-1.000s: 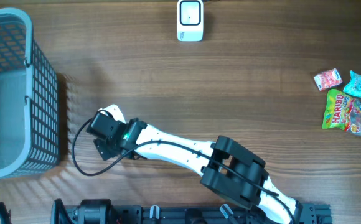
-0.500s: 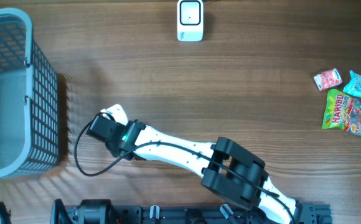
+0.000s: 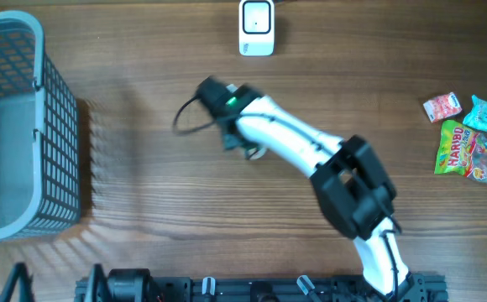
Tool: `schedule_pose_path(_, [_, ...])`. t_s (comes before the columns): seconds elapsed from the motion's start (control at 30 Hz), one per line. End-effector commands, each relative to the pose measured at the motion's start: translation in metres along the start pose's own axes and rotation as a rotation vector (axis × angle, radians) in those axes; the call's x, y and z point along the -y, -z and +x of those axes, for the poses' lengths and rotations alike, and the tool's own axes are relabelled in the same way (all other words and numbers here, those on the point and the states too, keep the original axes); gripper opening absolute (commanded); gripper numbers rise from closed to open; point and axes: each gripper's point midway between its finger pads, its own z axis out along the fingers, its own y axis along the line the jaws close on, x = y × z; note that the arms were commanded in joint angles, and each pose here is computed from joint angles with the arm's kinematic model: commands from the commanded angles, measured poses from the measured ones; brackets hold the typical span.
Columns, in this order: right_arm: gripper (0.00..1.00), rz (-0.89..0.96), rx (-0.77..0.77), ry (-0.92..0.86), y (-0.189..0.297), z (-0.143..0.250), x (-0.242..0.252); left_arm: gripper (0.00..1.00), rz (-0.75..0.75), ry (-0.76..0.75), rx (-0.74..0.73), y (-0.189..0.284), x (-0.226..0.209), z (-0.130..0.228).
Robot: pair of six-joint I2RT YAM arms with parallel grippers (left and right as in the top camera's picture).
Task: Scan the item barcode
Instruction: 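Lift the bottle and carry it up to the white scanner, then hold the bottle label against the scanner with the right gripper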
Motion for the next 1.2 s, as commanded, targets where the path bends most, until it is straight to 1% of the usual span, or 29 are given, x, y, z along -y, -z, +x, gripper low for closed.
schedule_pose_path(0.0, [0.55,-0.048,-0.073,-0.108,-0.004,-0.01,0.034,1.0,0.059,0.014,-0.094,-0.025,0.006,0.035])
schedule_pose_path(0.13, [0.55,-0.078,-0.111,-0.176,-0.009,-0.016,0.054,1.0,0.036,0.099,-0.169,-0.06,-0.001,0.075])
schedule_pose_path(0.3, [0.55,-0.095,-0.118,-0.161,-0.01,-0.018,0.057,1.0,0.003,0.18,-0.261,-0.088,-0.011,0.127])
schedule_pose_path(0.5, [0.55,-0.118,-0.081,-0.063,-0.01,-0.026,0.053,1.0,-0.038,0.197,-0.388,-0.101,-0.022,0.183])
schedule_pose_path(0.63, [0.55,-0.143,-0.029,0.071,-0.01,-0.037,0.048,1.0,-0.05,0.197,-0.426,-0.104,-0.026,0.202])
schedule_pose_path(0.77, [0.56,-0.186,0.02,0.185,-0.009,-0.046,0.037,1.0,-0.058,0.196,-0.449,-0.104,-0.028,0.211])
schedule_pose_path(0.83, [0.61,-0.188,0.026,0.178,-0.008,-0.047,0.037,1.0,-0.06,0.196,-0.456,-0.103,-0.028,0.213])
schedule_pose_path(0.87, [0.69,-0.188,0.026,0.169,-0.007,-0.047,0.037,1.0,-0.061,0.196,-0.459,-0.102,-0.028,0.214])
schedule_pose_path(0.9, [0.8,-0.188,0.026,0.153,-0.005,-0.047,0.038,1.0,-0.062,0.196,-0.464,-0.102,-0.029,0.215])
schedule_pose_path(0.93, [0.96,-0.189,0.027,0.142,-0.003,-0.048,0.039,1.0,-0.065,0.196,-0.469,-0.101,-0.029,0.216])
schedule_pose_path(0.97, [1.0,-0.191,0.028,0.124,0.0,-0.048,0.039,1.0,-0.068,0.195,-0.471,-0.101,-0.03,0.217])
schedule_pose_path(1.03, [1.0,-0.198,0.035,0.097,0.01,-0.048,0.04,1.0,-0.069,0.183,-0.486,-0.099,-0.03,0.22])
schedule_pose_path(1.07, [1.0,-0.204,0.036,0.082,0.015,-0.047,0.041,1.0,-0.062,0.154,-0.502,-0.098,-0.03,0.223])
schedule_pose_path(1.13, [1.0,-0.227,0.028,0.062,0.023,-0.045,0.04,1.0,-0.014,0.072,-0.531,-0.097,-0.027,0.232])
schedule_pose_path(1.17, [1.0,-0.235,0.019,0.041,0.025,-0.043,0.039,1.0,0.007,0.066,-0.548,-0.097,-0.024,0.238])
